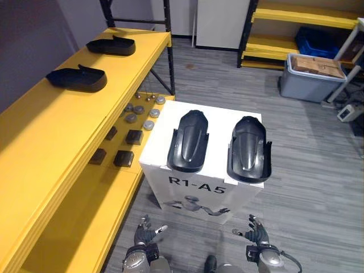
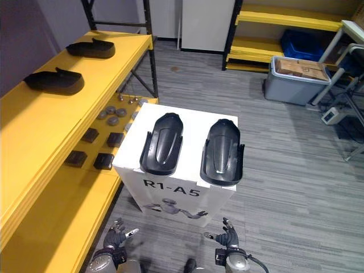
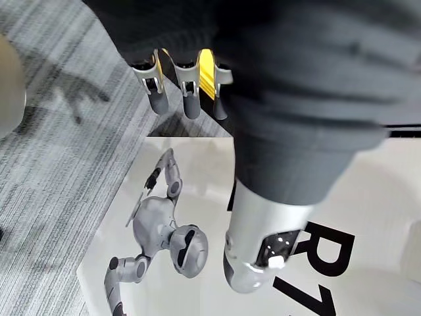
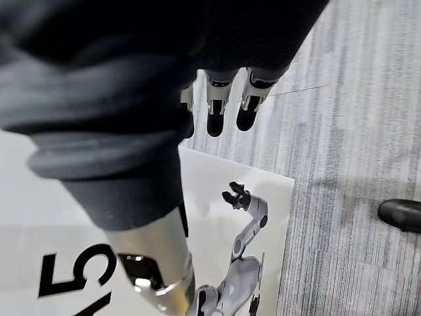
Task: Walk over and take plastic housings, then place them on the shelf
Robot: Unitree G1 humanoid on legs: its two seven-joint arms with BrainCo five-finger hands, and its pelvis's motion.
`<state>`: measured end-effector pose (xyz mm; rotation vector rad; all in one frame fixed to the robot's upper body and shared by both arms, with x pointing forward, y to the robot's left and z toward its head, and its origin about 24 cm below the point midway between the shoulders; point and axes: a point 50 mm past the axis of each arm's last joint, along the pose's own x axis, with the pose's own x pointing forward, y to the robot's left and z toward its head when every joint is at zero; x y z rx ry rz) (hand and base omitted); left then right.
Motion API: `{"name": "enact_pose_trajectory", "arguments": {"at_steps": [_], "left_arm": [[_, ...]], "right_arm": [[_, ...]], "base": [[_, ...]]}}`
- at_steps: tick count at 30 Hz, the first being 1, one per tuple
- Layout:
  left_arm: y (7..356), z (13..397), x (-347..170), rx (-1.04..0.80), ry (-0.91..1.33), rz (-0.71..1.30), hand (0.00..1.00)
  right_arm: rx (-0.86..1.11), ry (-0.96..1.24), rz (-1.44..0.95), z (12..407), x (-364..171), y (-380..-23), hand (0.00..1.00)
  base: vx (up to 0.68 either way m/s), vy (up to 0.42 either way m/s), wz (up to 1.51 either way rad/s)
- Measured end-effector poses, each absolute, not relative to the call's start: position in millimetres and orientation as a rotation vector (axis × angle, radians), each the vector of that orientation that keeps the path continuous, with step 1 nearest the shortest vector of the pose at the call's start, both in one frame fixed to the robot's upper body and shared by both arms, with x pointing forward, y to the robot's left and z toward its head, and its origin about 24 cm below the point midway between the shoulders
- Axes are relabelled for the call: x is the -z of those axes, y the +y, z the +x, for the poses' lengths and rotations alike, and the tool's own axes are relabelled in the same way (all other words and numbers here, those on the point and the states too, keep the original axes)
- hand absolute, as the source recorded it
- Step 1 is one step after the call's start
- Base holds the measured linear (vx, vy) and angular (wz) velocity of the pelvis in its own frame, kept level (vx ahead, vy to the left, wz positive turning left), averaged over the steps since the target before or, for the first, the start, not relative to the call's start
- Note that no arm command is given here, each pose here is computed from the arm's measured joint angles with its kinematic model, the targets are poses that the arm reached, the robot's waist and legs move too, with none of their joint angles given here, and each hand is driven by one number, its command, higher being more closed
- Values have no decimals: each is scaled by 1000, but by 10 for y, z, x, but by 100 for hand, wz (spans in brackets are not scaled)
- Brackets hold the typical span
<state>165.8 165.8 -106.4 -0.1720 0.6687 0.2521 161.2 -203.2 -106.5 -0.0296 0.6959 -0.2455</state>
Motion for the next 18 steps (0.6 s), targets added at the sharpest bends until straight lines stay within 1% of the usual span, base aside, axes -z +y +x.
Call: {"name": "enact_pose_trajectory", "arguments": {"at_steps": [1,5,9,10,13,17,18], "left_arm": [[1645,1638,1076,-255,676,-178,0],[1725,1591,1088,-281,683,-170,0],[1824,1515,1108,-299,699,-142,0],[1846,1511,1105,-301,698,-135,0],[1864,1472,1080,-302,687,-131,0],[1870,1446,1057,-303,676,-132,0],[1876,1449,1028,-300,660,-132,0]], "right_arm": [[268,717,-24,1542,1097,-2069,0],[290,753,4,1399,1158,-1990,0],[330,724,10,1382,1102,-2035,0],[356,695,10,1401,1046,-2088,0],[452,519,-20,1498,687,-2320,0],[495,310,-90,1589,208,-2496,0],[502,215,-117,1657,-7,-2525,0]], "base": [[170,204,-21],[76,160,-25],[28,78,-37],[44,33,-37],[55,29,-34],[110,33,-21],[80,26,-5]]}}
